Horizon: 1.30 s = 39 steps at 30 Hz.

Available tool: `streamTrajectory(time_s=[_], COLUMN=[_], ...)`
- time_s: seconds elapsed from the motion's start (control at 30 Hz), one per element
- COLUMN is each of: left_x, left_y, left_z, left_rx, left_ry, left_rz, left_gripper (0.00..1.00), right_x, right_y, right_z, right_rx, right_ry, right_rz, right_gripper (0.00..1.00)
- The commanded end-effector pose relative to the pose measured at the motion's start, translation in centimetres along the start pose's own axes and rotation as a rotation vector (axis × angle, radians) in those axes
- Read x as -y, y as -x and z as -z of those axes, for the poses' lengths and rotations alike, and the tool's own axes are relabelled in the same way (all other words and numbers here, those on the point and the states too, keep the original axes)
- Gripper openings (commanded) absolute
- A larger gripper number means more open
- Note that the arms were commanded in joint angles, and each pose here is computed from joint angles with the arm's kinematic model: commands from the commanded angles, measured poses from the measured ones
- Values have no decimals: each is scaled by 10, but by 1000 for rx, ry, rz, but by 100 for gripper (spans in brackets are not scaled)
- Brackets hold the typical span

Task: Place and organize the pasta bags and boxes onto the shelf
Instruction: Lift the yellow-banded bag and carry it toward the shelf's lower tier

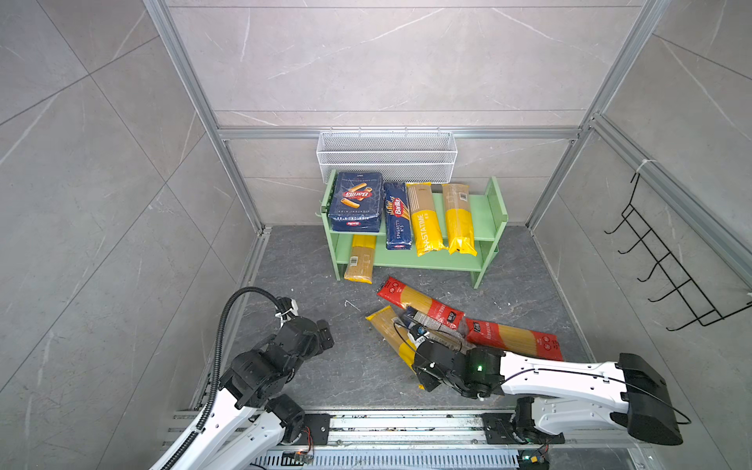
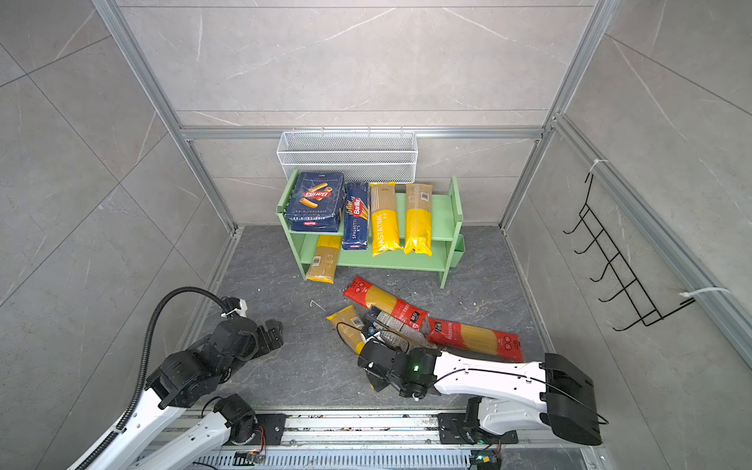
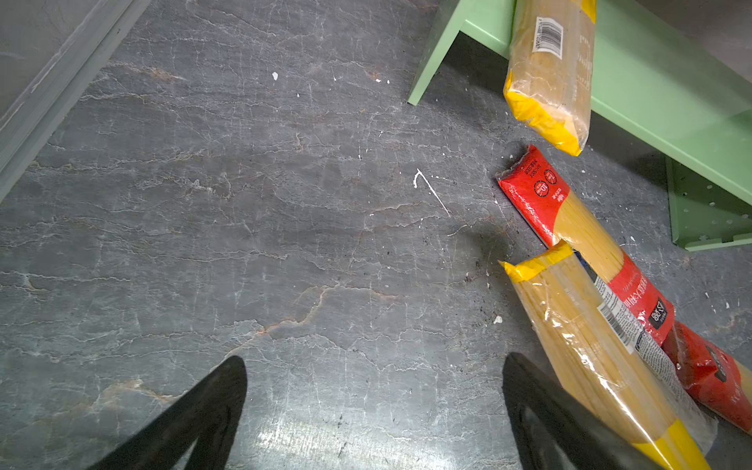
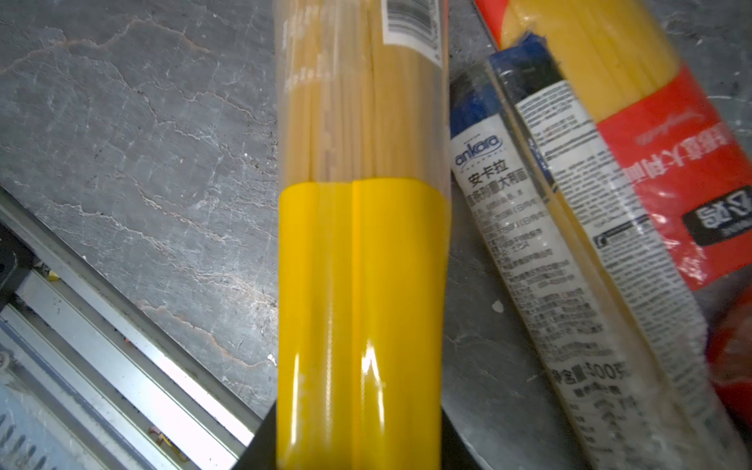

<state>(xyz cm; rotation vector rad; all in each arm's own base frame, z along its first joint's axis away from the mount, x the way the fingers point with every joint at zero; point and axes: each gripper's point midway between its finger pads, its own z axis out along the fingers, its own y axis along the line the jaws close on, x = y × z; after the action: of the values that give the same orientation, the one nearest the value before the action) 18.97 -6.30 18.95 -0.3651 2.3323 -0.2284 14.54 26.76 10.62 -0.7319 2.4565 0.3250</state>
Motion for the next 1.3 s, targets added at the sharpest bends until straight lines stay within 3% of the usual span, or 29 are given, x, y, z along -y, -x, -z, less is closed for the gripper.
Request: streamTrajectory(time_s=[0.0,0.63,1.27], left_x=[10,30,54], left_y=[17,30,55], left_z=[9,13,22], left_rx=[49,44,54], left_ry=[-30,-74,-93], left_rz=[-7,-30,-86], left_gripper=[100,100,100], right_x=[0,43,81], right_y=[56,120,199], right_z=[33,55,12], right_rx=[208,358,483], right_ry=[-17,-207,-356], right_rz=[-56,-127,-245], right_gripper=[0,0,0])
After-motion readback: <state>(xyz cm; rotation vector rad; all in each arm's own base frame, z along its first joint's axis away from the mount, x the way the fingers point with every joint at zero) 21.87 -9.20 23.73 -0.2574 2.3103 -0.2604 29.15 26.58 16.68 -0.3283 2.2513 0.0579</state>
